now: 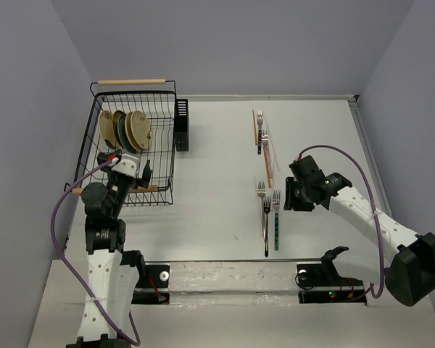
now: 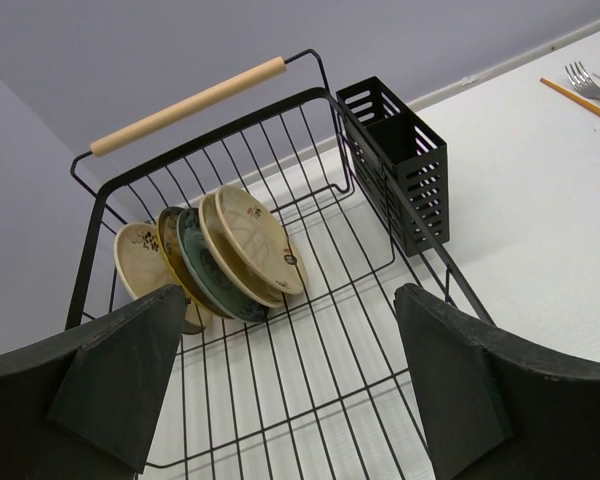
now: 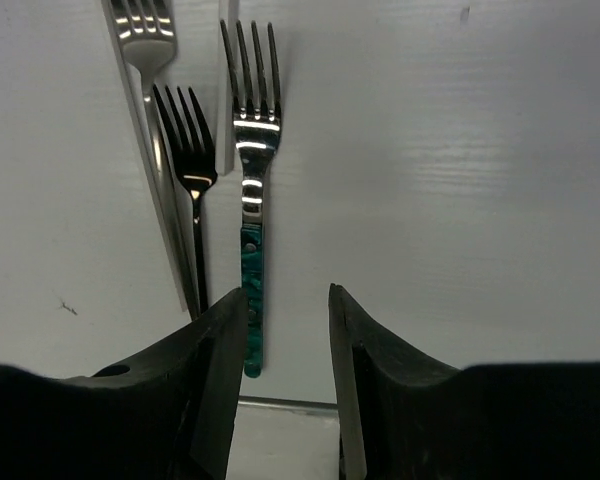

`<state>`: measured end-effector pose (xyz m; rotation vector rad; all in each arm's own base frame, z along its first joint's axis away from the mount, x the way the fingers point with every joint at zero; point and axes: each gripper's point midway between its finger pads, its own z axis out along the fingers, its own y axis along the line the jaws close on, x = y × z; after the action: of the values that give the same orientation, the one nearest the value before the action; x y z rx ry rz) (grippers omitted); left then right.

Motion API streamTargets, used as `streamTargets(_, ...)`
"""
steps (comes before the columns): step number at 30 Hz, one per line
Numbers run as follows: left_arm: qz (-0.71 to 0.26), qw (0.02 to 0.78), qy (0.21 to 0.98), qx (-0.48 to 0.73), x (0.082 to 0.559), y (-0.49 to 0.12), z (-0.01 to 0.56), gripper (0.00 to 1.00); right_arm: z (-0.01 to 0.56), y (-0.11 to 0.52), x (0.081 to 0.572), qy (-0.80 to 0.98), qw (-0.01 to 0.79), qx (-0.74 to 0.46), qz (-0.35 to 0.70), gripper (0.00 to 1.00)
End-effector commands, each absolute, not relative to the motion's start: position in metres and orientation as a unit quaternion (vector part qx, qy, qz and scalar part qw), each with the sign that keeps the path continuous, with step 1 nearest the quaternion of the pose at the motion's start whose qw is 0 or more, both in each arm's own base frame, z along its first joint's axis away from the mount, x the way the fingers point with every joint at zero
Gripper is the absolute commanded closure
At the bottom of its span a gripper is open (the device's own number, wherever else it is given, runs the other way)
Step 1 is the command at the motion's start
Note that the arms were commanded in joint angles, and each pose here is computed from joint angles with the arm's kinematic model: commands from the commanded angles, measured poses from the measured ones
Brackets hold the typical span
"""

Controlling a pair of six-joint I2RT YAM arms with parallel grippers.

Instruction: Sort the eating utensils into containers

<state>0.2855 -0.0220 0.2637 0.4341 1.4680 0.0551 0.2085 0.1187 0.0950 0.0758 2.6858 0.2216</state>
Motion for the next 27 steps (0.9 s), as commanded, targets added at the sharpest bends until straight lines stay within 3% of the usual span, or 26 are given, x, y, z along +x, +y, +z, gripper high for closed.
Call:
streamTargets(1, 0.026, 0.736, 0.645, 0.202, 0.283, -0.025, 0.278, 0.01, 0.086, 0.126, 0.196, 0.979, 0.184, 0.038, 0.075, 0.56)
streamTargets(5, 0.026, 0.737, 0.644, 0.202, 0.283, -0.025, 0.279, 0.01, 0.07, 0.137, 0.193, 0.983, 0.162, 0.031, 0.083, 0.54)
streamTargets(12, 0.024, 0.738, 0.643, 0.203, 0.284, -0.026, 0.277, 0.01, 0.042, 0.152, 0.183, 0.99, 0.12, 0.009, 0.074, 0.42)
streamTargets(24, 0.024, 0.736, 0.645, 0.203, 0.284, -0.025, 0.274, 0.01, 0.008, 0.146, 0.191, 0.994, 0.102, 0.011, 0.023, 0.54)
streamTargets(27, 0.024, 0.735, 0.647, 0.202, 0.284, -0.025, 0.274, 0.01, -0.002, 0.145, 0.188, 0.996, 0.088, 0.01, 0.013, 0.64)
